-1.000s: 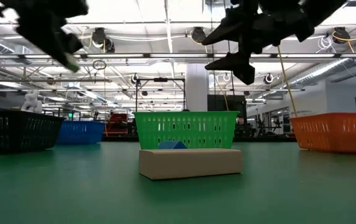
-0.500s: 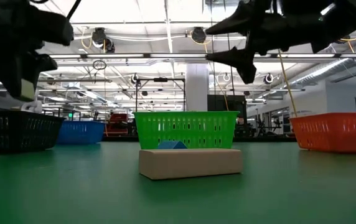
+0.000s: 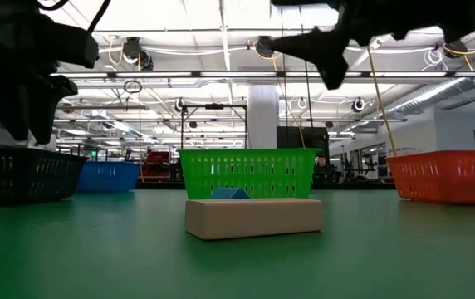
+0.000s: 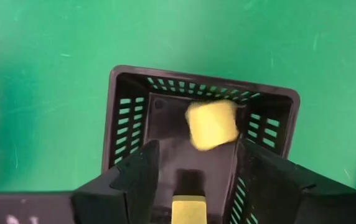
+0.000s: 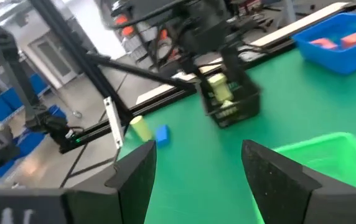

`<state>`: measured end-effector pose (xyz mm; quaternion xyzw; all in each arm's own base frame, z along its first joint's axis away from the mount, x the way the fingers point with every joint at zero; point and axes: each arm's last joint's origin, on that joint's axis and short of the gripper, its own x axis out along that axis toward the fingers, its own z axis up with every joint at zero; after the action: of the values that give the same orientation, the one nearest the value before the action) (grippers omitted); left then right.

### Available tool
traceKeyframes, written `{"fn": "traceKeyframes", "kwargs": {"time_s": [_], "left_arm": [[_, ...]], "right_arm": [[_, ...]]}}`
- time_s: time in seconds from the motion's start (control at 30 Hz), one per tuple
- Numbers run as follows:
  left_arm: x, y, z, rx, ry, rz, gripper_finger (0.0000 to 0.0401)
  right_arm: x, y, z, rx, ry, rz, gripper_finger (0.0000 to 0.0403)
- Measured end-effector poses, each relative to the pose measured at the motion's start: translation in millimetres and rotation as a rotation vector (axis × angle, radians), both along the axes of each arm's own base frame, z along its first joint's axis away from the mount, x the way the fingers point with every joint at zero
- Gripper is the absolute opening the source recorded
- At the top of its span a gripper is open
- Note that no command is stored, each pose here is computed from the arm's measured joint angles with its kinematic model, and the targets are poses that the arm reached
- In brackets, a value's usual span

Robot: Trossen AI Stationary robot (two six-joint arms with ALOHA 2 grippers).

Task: Sort & place blocks by color
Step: Put the brown block into the orange basket

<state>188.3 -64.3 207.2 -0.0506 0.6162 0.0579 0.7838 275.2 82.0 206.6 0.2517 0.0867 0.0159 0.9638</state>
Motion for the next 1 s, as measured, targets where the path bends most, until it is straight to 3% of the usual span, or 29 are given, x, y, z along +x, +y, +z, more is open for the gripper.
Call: {"fn": "traceKeyframes", "kwargs": {"time_s": [0.17, 0.37, 0.53, 0.77, 1.0], "left_arm": [[0, 0, 0, -0.001, -0.006, 0.001, 0.0218], [8, 0, 2, 0.041, -0.099, 0.015, 0.0214], [17, -1, 6, 0.094, -0.218, -0.003, 0.0214], [27, -5, 12, 0.083, -0.336, -0.036, 0.0213], [29, -11, 14, 0.070, -0.385, -0.064, 0.0214]], "right_arm": [[30, 24, -9, -0.083, 0.121, 0.075, 0.0226], [45, 38, -36, -0.150, 0.323, 0.104, 0.0226], [56, 60, -64, -0.156, 0.400, 0.255, 0.0226], [60, 84, -87, -0.334, 0.401, 0.377, 0.0226], [59, 102, -90, -0.365, 0.309, 0.377, 0.0226]]}}
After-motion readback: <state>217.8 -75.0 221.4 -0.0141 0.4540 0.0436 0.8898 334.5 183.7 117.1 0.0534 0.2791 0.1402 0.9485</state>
